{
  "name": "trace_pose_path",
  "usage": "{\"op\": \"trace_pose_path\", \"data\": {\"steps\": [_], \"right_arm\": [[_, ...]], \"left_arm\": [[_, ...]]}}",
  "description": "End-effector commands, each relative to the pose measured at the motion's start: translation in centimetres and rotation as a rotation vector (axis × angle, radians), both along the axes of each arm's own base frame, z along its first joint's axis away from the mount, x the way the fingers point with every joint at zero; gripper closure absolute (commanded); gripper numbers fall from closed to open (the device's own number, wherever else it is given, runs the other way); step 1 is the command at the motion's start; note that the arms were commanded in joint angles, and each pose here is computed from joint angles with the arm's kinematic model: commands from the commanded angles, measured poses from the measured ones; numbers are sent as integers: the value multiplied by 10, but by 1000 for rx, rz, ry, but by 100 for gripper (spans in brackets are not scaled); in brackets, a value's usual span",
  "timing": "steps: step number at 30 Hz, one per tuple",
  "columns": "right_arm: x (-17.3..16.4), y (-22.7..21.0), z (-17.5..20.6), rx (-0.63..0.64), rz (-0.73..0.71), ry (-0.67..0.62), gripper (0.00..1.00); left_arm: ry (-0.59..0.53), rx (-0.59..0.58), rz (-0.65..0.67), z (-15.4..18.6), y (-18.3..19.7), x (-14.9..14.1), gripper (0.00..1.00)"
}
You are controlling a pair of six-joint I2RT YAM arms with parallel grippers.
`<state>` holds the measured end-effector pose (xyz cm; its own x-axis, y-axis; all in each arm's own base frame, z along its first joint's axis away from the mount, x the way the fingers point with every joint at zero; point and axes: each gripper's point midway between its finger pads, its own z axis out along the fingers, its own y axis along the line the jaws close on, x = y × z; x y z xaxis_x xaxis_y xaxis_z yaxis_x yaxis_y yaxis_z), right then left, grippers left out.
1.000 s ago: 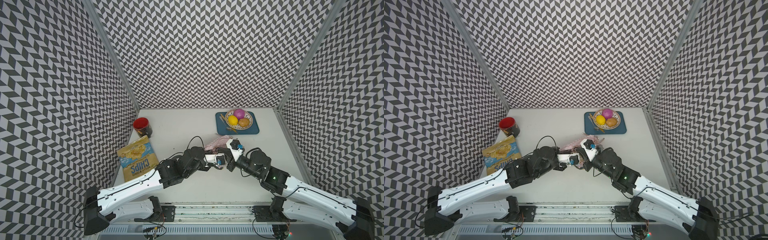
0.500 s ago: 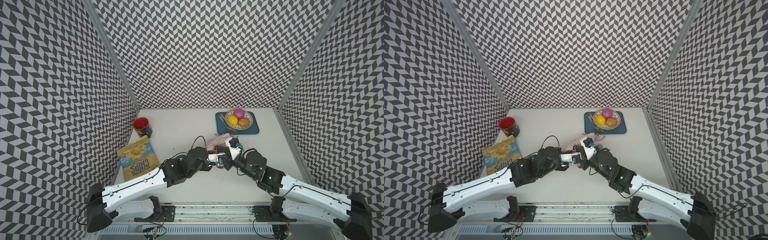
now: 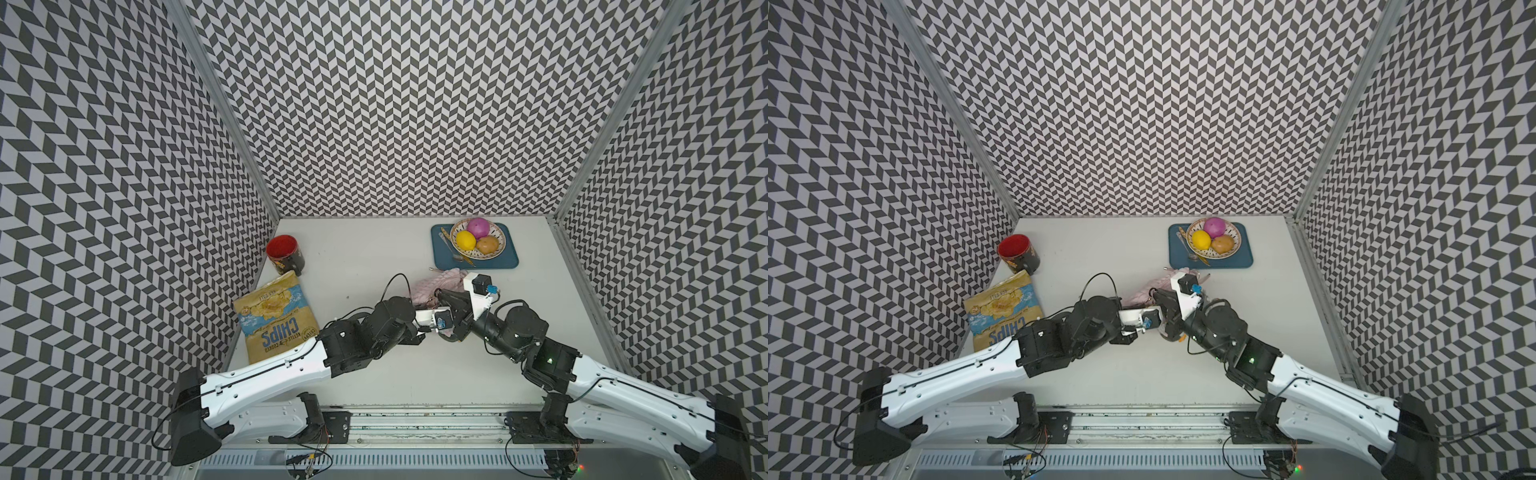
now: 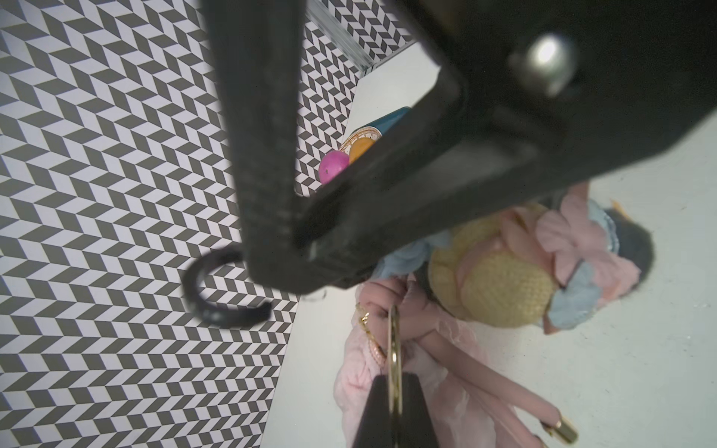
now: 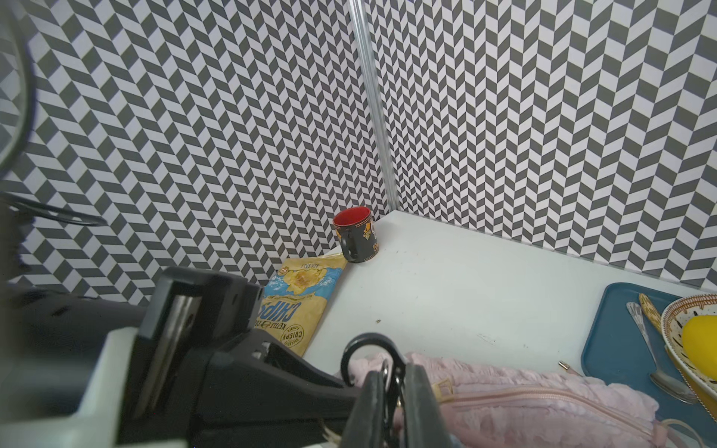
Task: Remove the decoration from the bag
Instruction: Remove the decoration item from the bag, then place the decoration item at the center of the board.
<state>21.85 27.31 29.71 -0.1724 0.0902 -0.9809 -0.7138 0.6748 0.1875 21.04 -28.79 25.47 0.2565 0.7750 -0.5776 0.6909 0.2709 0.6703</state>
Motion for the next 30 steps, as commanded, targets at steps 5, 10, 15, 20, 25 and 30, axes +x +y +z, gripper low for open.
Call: {"op": "trace_pose_path", "data": {"steps": [5,10,15,20,25,30], "right_arm": [[0,-4,-33,-119,58,62,83],[-1,-5,-51,-143,63,109,82],[-2,-7,-74,-186,60,158,77],[1,-14,-93,-227,36,202,75],[-1,-17,-116,-272,32,241,74],[-2,-19,-129,-299,35,252,72]], "left_arm": [[73,-113,49,9,12,-4,100],[137,-170,60,3,11,-7,100],[185,-165,113,-12,13,-3,100],[231,-239,132,-6,12,-3,100],[311,-315,97,-4,-2,-9,100],[356,-258,120,-25,-7,-4,100]]}}
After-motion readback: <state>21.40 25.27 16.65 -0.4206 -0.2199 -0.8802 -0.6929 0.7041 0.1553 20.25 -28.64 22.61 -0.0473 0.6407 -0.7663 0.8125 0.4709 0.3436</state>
